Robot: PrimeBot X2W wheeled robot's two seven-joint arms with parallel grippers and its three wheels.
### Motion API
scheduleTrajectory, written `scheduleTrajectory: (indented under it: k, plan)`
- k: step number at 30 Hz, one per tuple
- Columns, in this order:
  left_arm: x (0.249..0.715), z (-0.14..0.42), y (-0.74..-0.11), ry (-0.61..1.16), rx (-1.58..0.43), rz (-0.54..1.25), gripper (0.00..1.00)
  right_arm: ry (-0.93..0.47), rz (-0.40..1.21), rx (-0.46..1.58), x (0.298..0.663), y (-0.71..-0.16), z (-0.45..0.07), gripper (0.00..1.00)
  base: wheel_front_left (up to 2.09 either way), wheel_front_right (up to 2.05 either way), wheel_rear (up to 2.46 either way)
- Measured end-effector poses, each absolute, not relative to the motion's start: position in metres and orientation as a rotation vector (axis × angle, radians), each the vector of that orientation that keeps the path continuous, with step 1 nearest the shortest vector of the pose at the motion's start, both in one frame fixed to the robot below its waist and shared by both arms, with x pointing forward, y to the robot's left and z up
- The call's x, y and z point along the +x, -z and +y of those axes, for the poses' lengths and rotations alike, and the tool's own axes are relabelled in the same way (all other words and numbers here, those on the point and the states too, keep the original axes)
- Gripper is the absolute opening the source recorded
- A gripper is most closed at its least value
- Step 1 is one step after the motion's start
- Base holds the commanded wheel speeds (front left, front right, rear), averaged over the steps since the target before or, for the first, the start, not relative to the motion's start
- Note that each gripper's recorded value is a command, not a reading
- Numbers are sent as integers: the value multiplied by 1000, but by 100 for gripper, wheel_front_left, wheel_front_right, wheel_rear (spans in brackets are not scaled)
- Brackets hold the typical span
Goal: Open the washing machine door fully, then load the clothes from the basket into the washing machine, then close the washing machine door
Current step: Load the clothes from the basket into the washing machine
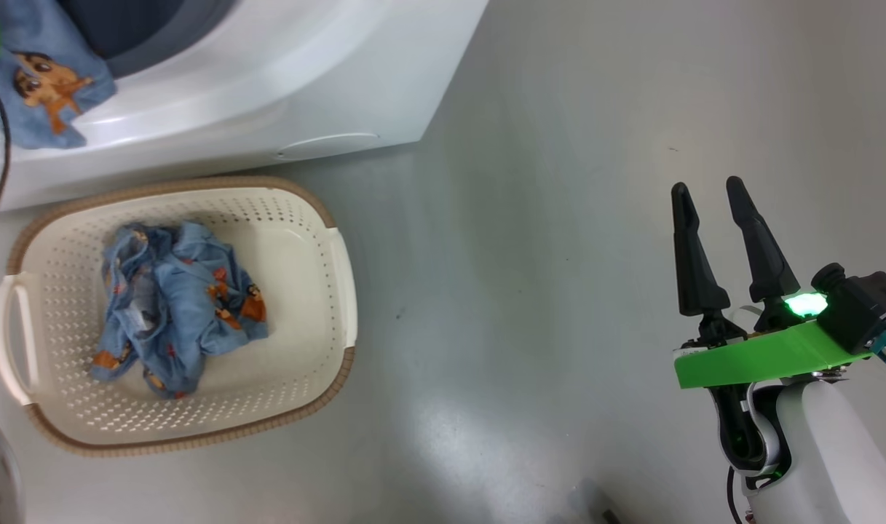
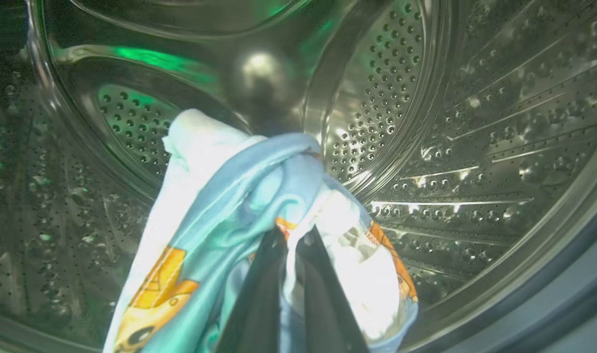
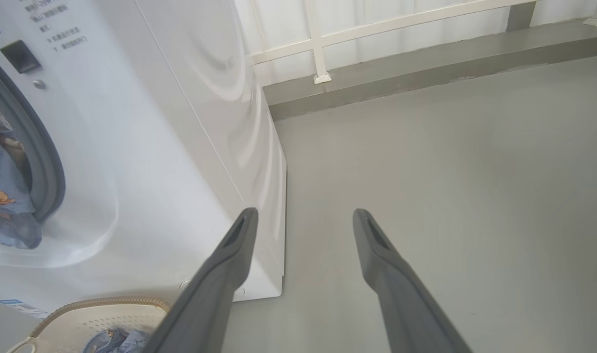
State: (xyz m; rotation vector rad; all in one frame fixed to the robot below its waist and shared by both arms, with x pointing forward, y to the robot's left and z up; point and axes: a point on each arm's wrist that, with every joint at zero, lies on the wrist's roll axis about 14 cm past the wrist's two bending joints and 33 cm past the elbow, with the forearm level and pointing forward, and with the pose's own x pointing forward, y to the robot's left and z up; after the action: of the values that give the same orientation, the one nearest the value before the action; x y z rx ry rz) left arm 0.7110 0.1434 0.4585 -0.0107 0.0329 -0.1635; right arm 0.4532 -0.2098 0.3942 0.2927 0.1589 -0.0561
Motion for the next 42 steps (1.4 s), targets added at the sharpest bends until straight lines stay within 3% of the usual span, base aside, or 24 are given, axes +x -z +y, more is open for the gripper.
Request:
scheduleTrajectory:
  k: [13,18,19,21,28,42]
  plan:
    - [731,137,-547,160,-40,-264,0,85,172,286,449,-390,-217,100,0,0,0]
    - [727,138,-525,156,-37,-225,0,83,177,290,449,-387,-216,100,0,0,0]
    - [726,138,-516,154,-39,-198,25,84,177,292,449,-387,-215,100,0,0,0]
    - [724,139,-492,152,-31,-130,100,84,176,298,449,-387,-215,100,0,0,0]
    - [720,142,-464,142,-30,-36,100,83,175,301,449,-388,-214,100,0,0,0]
    - [714,140,-475,147,-49,-35,100,72,153,307,450,-397,-211,100,0,0,0]
